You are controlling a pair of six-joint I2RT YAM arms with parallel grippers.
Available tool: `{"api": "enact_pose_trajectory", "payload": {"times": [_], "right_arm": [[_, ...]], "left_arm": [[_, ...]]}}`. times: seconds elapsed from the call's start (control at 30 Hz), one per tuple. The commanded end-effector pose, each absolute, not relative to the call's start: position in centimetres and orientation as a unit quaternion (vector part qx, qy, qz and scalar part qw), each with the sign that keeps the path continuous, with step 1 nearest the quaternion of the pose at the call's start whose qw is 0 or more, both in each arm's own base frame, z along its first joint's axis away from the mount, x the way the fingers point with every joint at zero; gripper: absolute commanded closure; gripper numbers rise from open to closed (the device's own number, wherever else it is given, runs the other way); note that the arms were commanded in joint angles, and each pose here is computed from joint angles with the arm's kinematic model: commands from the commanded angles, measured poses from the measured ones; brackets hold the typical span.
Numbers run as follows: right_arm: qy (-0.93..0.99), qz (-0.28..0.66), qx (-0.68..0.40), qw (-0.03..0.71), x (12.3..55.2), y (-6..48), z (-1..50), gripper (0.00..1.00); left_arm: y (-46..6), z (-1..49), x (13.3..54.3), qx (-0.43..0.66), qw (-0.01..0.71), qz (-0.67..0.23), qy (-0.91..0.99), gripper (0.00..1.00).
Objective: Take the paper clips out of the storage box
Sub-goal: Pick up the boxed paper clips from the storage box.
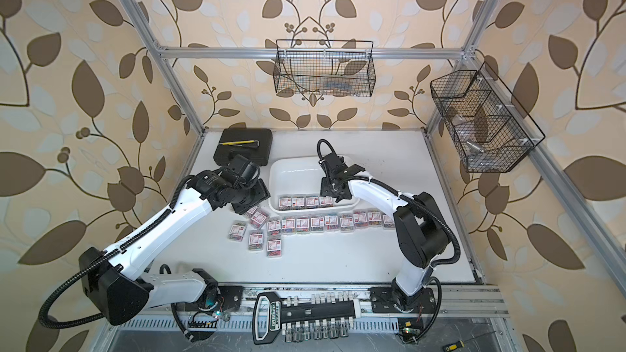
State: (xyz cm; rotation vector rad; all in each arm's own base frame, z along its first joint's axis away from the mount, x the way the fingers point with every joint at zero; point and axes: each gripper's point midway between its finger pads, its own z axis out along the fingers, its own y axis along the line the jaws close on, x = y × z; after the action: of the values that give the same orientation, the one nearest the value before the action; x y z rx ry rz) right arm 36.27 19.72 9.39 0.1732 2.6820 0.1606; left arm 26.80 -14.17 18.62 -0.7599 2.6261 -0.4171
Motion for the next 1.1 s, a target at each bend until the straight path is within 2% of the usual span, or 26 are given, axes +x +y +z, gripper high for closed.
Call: {"api": "enact_pose_trajectory", "payload": {"times": [0.0,0.53,0.97,1.07], "right_arm": [[0.971,0.049,0.062,0.226,36.9,19.6,8.8,0.31],[0.977,0.062,0.029,0.203,38.9,22.4,6.5,0.33],[0.982,0.021,0.027,0.186,37.3,21.9,4.4,0.33],[0.983,0.012,0.034,0.179,37.3,21.6,3.5,0.37]], "left_arm": [[-13.4,18.4,26.8,-0.285,0.200,-0.131,0.928,0.31],[-16.7,18.8,31.1,-0.250,0.192,-0.129,0.940,0.34],[-16.6,17.8,30.1,-0.247,0.176,-0.130,0.944,0.35],[-16.6,17.6,29.8,-0.248,0.171,-0.131,0.945,0.35]]}}
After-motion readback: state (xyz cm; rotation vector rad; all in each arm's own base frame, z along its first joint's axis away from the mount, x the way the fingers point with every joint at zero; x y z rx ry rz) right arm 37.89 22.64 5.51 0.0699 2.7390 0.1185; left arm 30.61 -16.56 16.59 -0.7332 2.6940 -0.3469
